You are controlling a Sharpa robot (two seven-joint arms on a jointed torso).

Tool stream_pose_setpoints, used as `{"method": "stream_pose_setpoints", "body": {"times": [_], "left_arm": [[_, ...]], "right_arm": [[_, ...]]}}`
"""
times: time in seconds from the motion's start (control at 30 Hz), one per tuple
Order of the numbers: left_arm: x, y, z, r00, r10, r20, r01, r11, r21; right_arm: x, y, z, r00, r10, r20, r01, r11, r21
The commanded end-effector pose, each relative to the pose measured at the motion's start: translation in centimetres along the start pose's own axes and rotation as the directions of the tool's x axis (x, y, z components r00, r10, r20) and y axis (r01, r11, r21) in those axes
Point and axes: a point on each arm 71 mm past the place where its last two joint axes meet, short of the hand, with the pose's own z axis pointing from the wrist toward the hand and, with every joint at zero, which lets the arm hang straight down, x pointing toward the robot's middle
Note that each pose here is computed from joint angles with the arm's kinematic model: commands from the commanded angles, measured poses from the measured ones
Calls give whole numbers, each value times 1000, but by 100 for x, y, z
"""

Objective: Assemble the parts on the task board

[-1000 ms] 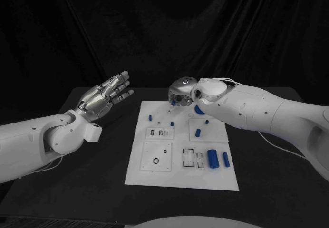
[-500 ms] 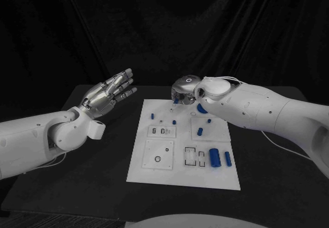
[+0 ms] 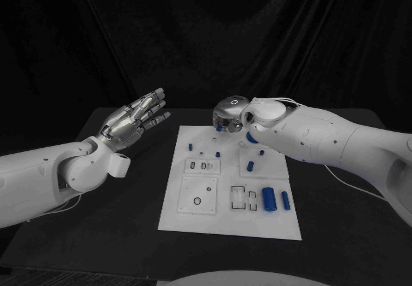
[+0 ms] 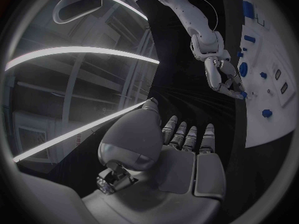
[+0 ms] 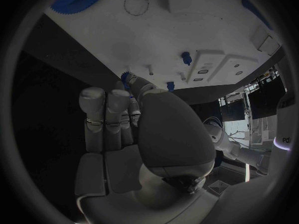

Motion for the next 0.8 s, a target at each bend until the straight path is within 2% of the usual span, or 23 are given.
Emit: {"method": "stream_pose_setpoints", "body": {"times": [0.03,0.8], "left_arm": [[19,-25,17,1000,1,-7,-1,1000,14],[20,-42,32,1000,1,-11,-1,1000,17]], "right_arm": [[-2,-19,-1,1000,-3,16,2,1000,27],[14,-20,3,1000,-2,11,1,999,34]]}}
